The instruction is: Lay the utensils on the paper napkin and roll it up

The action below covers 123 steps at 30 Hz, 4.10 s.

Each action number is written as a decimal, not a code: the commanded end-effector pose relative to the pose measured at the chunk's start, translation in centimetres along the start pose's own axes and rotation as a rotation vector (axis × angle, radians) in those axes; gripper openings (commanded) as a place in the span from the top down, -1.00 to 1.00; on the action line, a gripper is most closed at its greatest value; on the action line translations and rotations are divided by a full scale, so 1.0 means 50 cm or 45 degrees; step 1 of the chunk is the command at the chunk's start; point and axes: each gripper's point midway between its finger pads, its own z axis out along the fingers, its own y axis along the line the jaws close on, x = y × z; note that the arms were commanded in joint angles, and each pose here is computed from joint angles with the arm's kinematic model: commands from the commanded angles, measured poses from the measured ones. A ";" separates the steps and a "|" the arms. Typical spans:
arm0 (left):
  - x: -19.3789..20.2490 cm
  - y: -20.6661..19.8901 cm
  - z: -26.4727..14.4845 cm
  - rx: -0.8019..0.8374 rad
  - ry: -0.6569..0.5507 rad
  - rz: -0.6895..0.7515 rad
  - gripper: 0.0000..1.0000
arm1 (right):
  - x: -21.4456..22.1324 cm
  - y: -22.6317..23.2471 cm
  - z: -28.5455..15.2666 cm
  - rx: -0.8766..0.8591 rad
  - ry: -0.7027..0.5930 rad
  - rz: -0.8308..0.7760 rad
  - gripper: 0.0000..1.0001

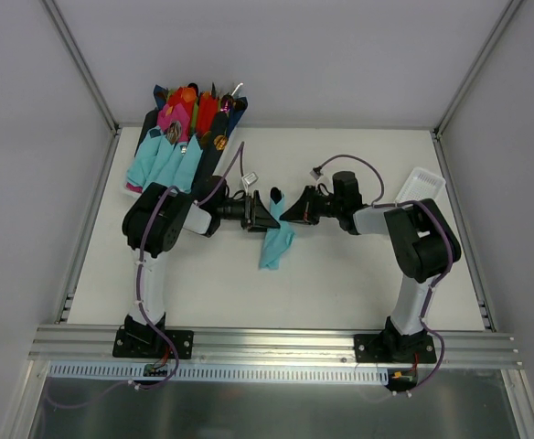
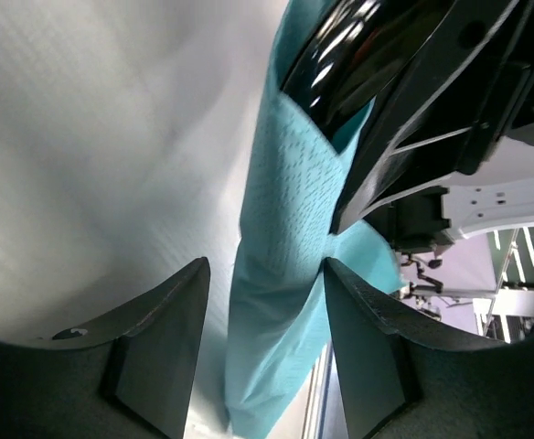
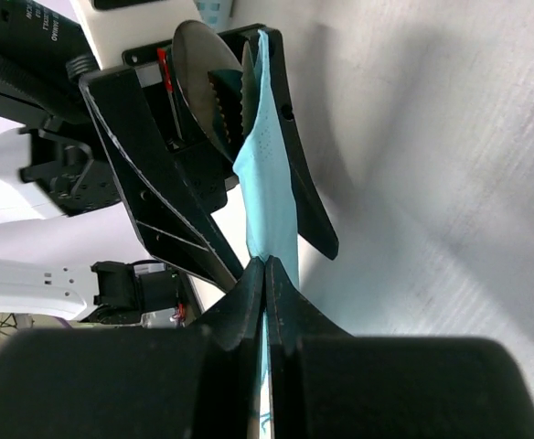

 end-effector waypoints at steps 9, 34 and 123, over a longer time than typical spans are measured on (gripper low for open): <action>-0.041 -0.091 -0.016 0.231 -0.050 0.145 0.21 | -0.021 0.078 -0.010 -0.161 -0.013 -0.100 1.00; -0.099 -0.184 -0.075 0.162 -0.191 0.253 1.00 | -0.122 0.186 -0.136 -0.162 -0.290 -0.070 -0.38; -0.093 -0.504 -0.150 0.082 -0.249 0.393 0.12 | 0.046 0.401 -0.110 -0.303 -0.331 -0.325 1.00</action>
